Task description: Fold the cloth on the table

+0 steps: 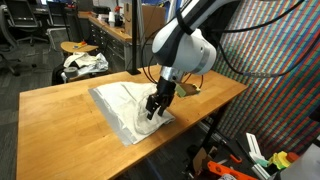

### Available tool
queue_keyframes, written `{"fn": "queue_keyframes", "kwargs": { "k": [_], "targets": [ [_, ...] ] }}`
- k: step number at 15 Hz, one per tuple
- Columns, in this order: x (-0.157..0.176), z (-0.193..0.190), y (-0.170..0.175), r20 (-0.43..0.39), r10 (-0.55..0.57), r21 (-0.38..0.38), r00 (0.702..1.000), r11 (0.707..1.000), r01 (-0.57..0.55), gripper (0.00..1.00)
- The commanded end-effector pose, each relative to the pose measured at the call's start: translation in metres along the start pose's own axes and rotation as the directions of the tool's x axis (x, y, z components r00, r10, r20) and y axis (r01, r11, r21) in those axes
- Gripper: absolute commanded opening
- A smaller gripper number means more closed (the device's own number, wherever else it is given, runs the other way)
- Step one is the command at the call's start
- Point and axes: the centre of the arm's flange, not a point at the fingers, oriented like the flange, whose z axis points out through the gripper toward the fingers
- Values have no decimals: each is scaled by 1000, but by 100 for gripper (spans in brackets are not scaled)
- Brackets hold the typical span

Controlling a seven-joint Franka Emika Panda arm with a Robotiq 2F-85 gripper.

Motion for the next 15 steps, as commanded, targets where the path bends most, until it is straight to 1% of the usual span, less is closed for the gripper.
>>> {"fn": "queue_keyframes", "kwargs": {
  "k": [1, 3, 5, 6, 9, 10, 13, 15],
  "targets": [
    [9, 7, 0, -37, 1, -65, 999, 998, -3, 42],
    [10, 9, 2, -39, -2, -97, 999, 995, -2, 27],
    [11, 13, 5, -21, 4, -131, 1000, 991, -7, 11],
    [10, 15, 7, -6, 10, -150, 1000, 989, -10, 8],
    [9, 18, 12, 32, 27, -196, 999, 980, -20, 2],
    [9, 18, 12, 40, 32, -210, 999, 977, -23, 7],
    [7, 19, 13, 123, 52, -248, 991, 968, -20, 9],
    [6, 19, 15, 172, 69, -266, 983, 964, -21, 9]
  ]
}}
